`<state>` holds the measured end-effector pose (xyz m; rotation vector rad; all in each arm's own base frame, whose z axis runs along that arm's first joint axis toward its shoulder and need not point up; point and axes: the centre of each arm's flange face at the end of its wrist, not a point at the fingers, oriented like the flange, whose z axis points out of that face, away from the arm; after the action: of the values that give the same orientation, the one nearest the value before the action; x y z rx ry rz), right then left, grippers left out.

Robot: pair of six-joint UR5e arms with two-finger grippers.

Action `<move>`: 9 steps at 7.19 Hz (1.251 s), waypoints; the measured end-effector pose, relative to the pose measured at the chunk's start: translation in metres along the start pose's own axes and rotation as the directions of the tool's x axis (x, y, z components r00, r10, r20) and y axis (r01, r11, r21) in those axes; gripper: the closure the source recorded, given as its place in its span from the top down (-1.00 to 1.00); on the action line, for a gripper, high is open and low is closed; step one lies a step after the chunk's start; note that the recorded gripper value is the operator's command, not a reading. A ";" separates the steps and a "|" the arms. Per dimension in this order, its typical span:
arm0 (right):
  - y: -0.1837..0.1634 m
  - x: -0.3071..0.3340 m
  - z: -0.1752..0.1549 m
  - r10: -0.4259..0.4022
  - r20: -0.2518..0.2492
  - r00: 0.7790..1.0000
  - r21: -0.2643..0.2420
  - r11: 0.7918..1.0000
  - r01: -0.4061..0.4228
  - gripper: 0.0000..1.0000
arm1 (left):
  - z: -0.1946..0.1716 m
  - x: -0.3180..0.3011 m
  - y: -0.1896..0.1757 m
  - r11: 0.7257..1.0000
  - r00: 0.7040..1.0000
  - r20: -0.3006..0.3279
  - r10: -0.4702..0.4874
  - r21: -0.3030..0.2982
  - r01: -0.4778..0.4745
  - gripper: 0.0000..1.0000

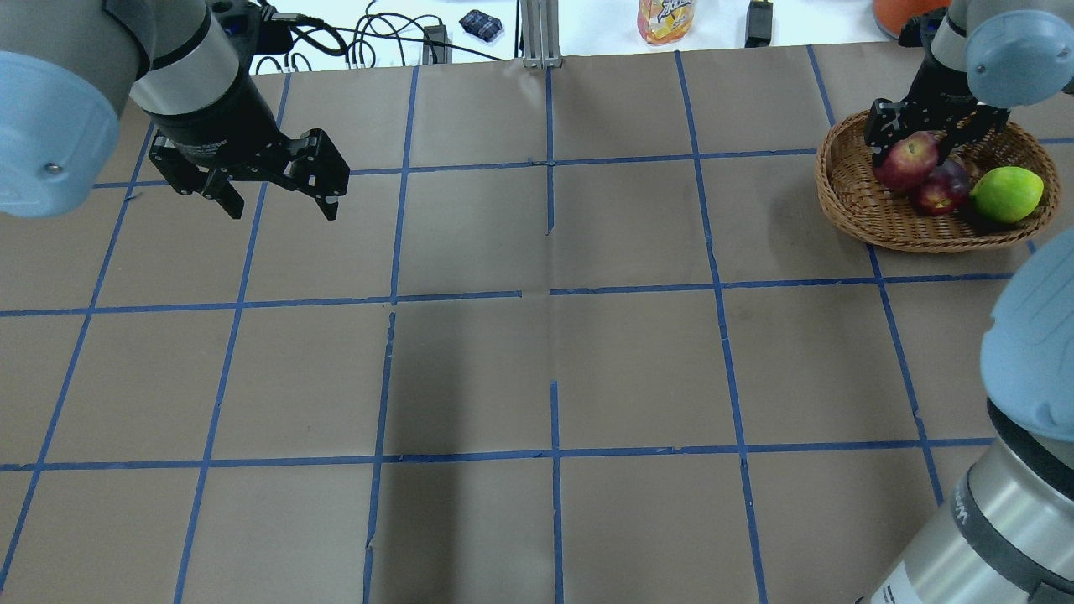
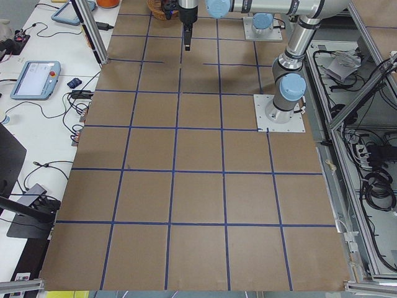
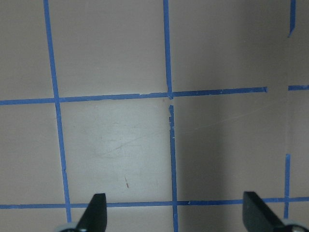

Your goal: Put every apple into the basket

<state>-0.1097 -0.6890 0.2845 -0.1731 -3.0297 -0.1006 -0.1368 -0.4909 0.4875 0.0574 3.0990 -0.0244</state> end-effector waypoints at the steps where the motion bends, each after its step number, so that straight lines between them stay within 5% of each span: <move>1: -0.002 0.001 0.010 0.000 0.004 1.000 -0.012 1.000 0.000 0.97 | 0.000 0.000 0.000 1.000 1.000 0.000 -0.001 0.000 0.001 1.00; 5: -0.001 0.000 0.018 -0.016 0.012 1.000 -0.046 0.999 0.017 1.00 | 0.000 -0.001 0.000 1.000 1.000 0.000 -0.002 0.001 0.002 1.00; 9: 0.083 -0.060 -0.121 -0.021 0.026 0.999 -0.090 0.996 0.024 1.00 | 0.000 -0.001 0.000 1.000 1.000 -0.001 -0.002 0.001 0.002 1.00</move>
<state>-0.0280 -0.6216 0.4029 -0.1486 -3.0541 -0.2390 -0.1360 -0.4913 0.4878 0.0549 3.0999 -0.0261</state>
